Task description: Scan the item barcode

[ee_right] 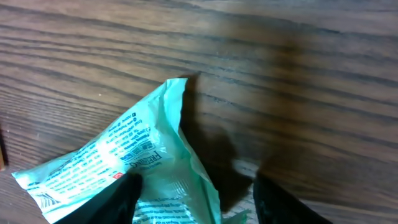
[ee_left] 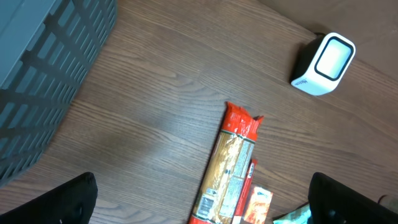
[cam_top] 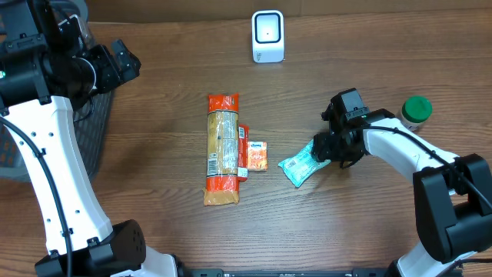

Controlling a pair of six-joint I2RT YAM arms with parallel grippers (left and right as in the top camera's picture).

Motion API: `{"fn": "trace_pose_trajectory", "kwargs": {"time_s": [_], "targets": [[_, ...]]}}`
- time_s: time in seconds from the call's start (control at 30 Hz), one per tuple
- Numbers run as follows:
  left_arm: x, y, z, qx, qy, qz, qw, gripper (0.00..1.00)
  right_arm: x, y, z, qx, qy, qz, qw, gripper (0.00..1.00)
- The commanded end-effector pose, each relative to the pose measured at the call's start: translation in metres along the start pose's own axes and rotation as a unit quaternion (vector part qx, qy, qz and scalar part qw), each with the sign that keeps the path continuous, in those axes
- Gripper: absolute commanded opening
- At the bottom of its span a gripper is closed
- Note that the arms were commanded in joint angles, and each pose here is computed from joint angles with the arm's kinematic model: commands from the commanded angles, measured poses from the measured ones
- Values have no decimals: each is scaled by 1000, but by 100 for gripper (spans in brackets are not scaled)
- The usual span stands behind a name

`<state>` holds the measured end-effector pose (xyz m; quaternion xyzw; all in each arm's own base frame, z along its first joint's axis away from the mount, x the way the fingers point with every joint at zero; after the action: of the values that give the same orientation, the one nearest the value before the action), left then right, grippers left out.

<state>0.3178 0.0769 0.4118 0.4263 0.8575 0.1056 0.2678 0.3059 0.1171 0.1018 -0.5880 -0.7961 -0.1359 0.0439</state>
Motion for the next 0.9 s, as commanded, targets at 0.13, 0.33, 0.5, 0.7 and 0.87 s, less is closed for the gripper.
{"fn": "trace_pose_trajectory", "kwargs": {"time_s": [0.13,0.33,0.5,0.7,0.87], "targets": [[-2,0,3,5,-4,12,1000,100,-3,-13,7,26,-15,3,1000,62],[-2,0,3,5,-4,11,1000,100,3,-4,0,14,16,0,1000,62],[-2,0,3,4,-4,12,1000,99,7,6,-16,7,16,-2,1000,63],[-3,0,3,5,-4,12,1000,100,9,0,-22,32,19,5,999,67],[-2,0,3,4,-4,11,1000,100,11,-7,-20,51,30,11,998,69]]}}
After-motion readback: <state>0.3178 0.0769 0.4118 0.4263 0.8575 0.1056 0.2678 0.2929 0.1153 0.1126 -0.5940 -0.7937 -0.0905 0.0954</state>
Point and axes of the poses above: each gripper's point midway between its finger pads, its own z axis out along the fingers, its own x axis along the line the jaws close on, y = z × x, the point moved 10 cm from there along -z, back along the fingers, and after that the axes turned 11 degrees about -z, right-handed, at the moved point
